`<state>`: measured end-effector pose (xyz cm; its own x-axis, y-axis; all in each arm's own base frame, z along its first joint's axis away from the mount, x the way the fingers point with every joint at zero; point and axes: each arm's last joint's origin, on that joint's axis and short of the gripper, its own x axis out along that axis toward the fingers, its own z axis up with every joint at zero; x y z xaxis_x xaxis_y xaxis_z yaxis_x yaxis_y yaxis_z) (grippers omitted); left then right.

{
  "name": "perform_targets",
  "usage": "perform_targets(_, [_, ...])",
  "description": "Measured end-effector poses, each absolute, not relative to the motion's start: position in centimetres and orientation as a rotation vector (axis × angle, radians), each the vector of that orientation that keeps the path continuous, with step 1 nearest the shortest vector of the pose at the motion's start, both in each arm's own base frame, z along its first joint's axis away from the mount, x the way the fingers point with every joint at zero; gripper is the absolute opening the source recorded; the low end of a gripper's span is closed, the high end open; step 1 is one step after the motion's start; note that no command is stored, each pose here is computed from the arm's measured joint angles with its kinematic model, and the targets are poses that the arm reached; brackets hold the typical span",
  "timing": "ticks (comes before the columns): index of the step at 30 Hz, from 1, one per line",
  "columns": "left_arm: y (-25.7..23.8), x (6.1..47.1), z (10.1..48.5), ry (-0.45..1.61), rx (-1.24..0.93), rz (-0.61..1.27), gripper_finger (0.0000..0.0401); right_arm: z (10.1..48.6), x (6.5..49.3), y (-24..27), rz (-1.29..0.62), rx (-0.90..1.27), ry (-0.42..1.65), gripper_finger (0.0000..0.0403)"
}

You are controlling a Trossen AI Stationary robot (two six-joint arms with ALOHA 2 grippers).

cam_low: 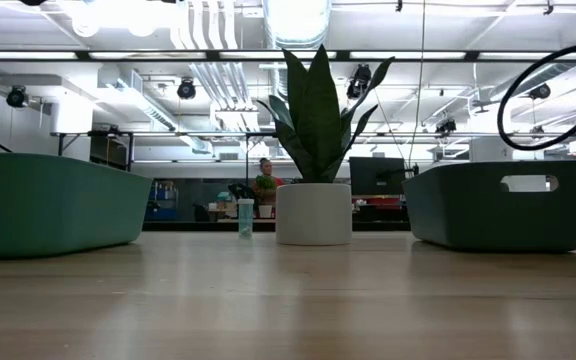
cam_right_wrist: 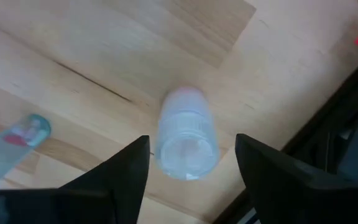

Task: Pick and place medicine bottles into bin by pill shape (circle, oval)
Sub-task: Put the white capsule bottle into the green bin

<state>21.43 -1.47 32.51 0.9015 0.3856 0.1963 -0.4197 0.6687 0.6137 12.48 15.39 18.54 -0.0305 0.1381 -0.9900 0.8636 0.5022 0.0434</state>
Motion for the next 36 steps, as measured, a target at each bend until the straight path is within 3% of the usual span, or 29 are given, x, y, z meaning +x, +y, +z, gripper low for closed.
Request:
perform_targets(10, [-1.5,21.4,32.5,-0.052,0.702,0.453,0.0167,18.6,12.8,15.7,-0.683,0.931,1.485,0.0125])
perform_targets(15, [-1.5,21.4,32.5,-0.060,0.665,0.451,0.0167,19.0,13.0,15.8,-0.616,0.882,1.466,0.0123])
perform_targets(21, [-1.5,21.4,32.4,-0.075,0.562,0.439,0.0167,22.2,13.3,15.7,-0.506,0.830,1.373,0.0130])
perform_targets(36, [-4.3,21.1,32.1,-0.108,0.423,0.295,0.0167,32.5,16.6,15.7,0.174,0.207,0.355,0.0127])
